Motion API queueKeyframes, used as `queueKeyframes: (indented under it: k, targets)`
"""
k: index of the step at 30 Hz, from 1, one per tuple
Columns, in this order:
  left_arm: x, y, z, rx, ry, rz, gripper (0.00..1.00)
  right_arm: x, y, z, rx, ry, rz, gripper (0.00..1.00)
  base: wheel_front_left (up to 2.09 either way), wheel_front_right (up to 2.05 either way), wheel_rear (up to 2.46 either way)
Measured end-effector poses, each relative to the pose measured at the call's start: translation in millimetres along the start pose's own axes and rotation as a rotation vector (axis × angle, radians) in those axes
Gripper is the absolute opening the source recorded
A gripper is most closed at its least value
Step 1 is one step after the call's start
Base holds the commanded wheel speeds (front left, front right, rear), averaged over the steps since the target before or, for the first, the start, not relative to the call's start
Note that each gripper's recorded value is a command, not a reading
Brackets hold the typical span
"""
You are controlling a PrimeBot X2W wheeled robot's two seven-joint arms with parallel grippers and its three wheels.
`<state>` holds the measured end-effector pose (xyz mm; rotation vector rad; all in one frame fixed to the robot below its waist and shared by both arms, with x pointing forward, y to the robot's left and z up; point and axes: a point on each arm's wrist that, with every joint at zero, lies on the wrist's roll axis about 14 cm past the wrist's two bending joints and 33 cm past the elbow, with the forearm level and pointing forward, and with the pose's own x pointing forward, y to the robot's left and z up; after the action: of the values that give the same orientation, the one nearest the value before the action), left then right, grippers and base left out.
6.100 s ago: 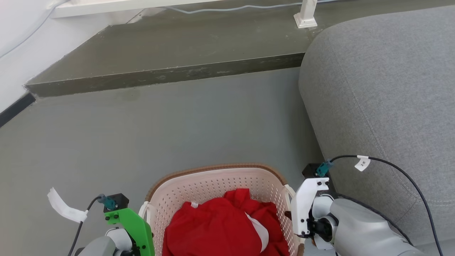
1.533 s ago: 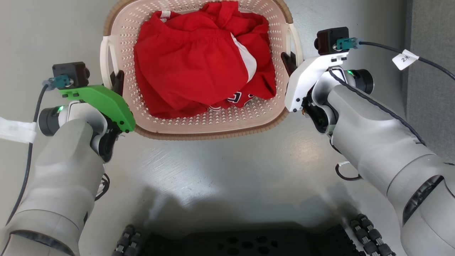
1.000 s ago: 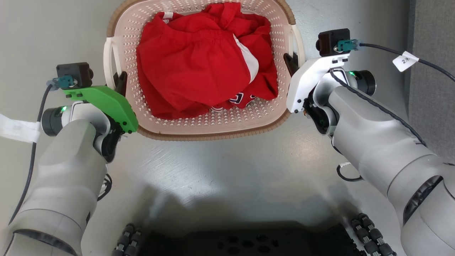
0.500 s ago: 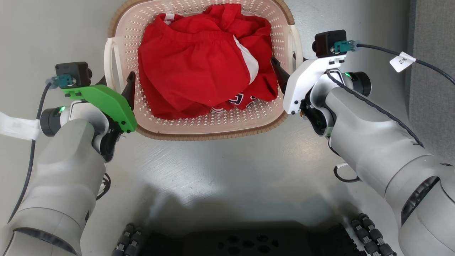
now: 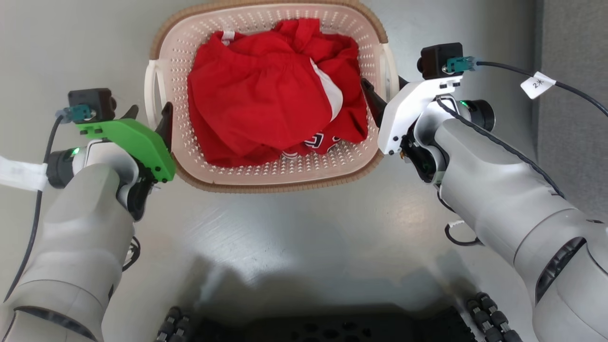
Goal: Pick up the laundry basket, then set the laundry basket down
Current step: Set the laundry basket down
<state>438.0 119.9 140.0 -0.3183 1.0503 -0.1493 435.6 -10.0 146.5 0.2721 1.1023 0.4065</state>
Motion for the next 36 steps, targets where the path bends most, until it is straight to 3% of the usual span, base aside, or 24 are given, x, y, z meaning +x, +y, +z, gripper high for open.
queueKeyframes:
  k: [20, 36]
  targets:
    - [-43, -14, 24, 0.008, -0.104, -0.011, 1.0, -51, 10, 21, 0.01, -0.077, -0.015, 1.0, 0.0, 0.0, 0.0]
    - [-93, -40, 50, -0.01, -0.247, -0.059, 1.0, -109, 24, 49, -0.008, -0.248, -0.019, 1.0, 0.0, 0.0, 0.0]
